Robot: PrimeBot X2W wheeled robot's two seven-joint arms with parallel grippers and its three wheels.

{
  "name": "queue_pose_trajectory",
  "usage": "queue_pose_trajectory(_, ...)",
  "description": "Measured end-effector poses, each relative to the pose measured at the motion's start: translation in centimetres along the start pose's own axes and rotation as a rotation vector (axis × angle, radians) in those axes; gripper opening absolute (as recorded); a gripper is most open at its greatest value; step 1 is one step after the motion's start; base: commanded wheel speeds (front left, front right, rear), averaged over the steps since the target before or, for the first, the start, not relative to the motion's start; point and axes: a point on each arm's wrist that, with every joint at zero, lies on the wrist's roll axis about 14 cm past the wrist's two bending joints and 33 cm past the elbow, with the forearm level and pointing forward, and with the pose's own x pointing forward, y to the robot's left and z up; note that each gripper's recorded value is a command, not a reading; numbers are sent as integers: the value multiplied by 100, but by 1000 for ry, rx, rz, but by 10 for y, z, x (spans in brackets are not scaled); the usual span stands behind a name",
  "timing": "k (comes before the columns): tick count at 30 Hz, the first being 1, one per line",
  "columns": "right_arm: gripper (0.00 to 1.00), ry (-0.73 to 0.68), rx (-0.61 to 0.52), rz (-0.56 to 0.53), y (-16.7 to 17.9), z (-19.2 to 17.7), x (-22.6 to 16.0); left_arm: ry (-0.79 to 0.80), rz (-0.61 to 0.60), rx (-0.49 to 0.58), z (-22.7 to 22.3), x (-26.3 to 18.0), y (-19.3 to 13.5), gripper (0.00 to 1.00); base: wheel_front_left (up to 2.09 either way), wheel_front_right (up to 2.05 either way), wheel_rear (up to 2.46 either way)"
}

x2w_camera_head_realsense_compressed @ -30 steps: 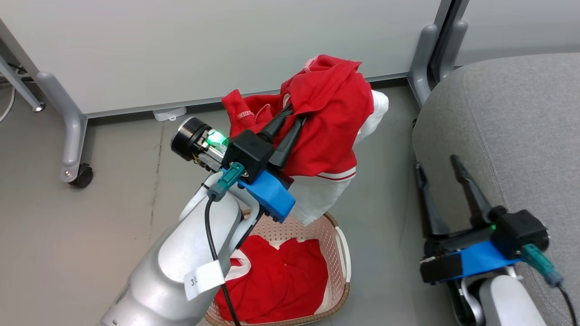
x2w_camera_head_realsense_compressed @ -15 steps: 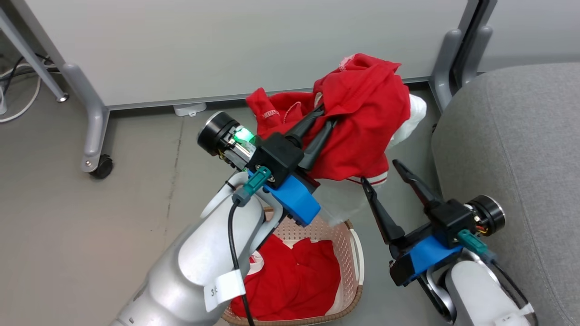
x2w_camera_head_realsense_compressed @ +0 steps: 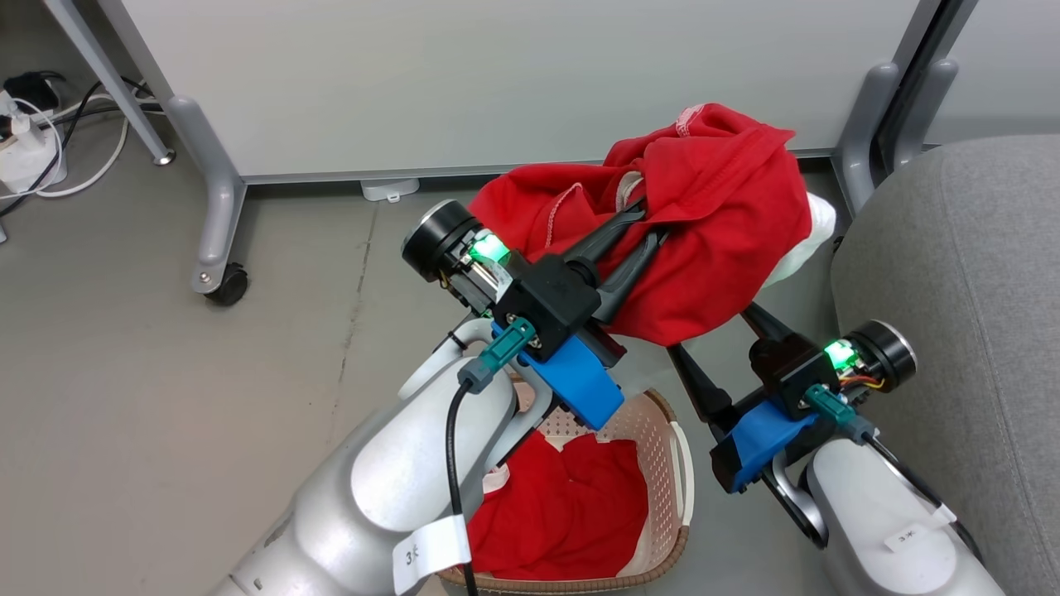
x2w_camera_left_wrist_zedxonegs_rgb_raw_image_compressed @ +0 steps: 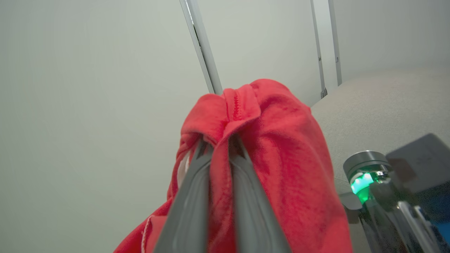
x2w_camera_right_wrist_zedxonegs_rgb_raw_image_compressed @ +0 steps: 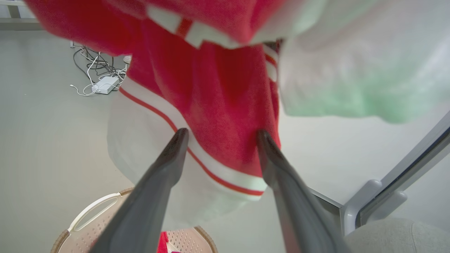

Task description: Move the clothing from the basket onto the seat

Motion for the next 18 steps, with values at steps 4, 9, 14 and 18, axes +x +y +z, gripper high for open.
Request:
queue_pose_trajectory(4, 100, -16, 3, -6, -3, 5, 7, -7, -8, -8, 2, 1, -2, 0, 0, 0, 0)
queue_pose_trajectory(9, 100, -19, -17, 2, -3, 7, 12, -23, -12, -4, 8, 4, 0, 0, 0, 0, 0)
queue_pose_trajectory(14, 100, -6, -44, 21, 0, 5, 16, -35, -25, -5, 12, 5, -4, 0, 0, 0, 0)
queue_pose_trajectory(18, 0, 16, -42, 17, -3, -2, 19, -44, -33, -5, 15, 7, -5, 0, 0, 0, 0)
